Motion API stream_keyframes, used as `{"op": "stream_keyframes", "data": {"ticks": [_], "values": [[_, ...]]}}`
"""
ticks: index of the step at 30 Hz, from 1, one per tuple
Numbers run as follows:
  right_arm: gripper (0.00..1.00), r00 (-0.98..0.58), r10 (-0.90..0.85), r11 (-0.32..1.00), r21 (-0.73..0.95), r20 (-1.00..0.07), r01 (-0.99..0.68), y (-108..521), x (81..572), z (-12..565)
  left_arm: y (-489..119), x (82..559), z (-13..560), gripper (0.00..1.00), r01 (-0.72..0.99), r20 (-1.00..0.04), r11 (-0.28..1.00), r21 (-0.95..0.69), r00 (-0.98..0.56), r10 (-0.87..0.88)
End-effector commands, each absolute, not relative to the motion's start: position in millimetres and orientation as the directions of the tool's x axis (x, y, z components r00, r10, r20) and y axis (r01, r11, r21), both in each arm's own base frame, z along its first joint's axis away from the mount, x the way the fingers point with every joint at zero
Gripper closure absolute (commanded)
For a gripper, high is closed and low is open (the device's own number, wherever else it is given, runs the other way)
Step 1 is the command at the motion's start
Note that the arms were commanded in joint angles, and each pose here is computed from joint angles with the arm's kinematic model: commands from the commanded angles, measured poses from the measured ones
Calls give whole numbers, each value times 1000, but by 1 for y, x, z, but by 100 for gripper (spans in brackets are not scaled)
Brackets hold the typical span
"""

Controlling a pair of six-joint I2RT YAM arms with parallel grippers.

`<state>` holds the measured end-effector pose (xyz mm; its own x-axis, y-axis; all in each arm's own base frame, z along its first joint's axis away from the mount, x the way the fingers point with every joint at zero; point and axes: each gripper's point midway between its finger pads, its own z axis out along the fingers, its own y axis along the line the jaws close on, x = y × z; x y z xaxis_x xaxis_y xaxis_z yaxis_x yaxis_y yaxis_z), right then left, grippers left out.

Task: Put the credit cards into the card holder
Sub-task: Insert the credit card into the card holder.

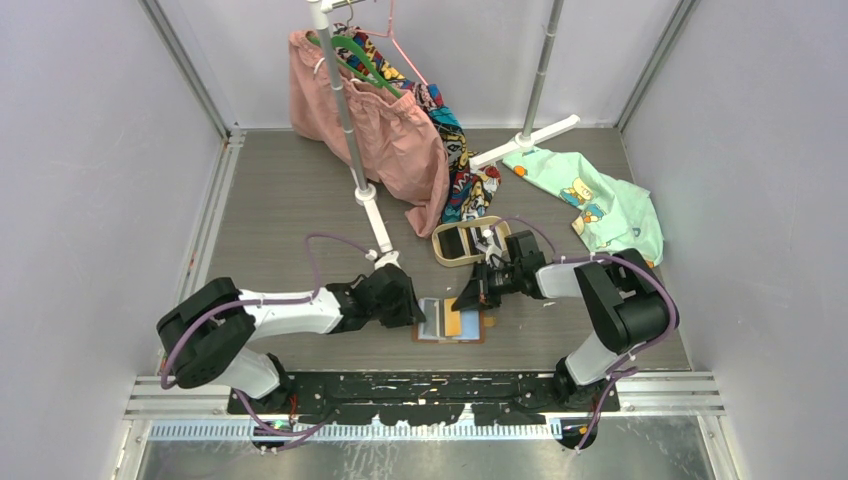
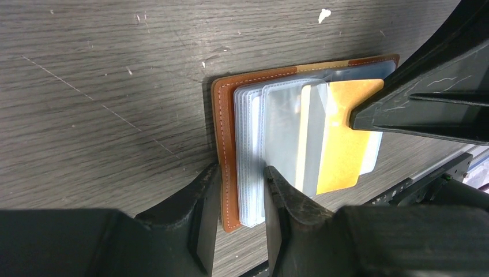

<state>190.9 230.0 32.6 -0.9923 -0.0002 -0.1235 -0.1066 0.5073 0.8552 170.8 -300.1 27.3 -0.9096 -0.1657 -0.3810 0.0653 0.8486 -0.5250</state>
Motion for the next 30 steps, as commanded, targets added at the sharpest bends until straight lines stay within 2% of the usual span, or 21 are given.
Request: {"op": "stream_keyframes", "data": {"ticks": [1,15,23,30], "values": [[99,-995,41,534,843,-93,-57,230,194,21,-301,163,16,68,86,-359,857,-508,-925,-120],[95,-996,30,527,848,-87,-58,238,195,21,-309,166,17,68,92,-359,842,-532,-925,-126],[83,-992,-34,542,832,-125,-124,236,197,28,-303,172,28,63,107,-409,846,-522,-902,-138],[69,-980,-78,556,808,-182,-195,234,203,44,-304,173,31,64,119,-417,842,-526,-899,-134]]}}
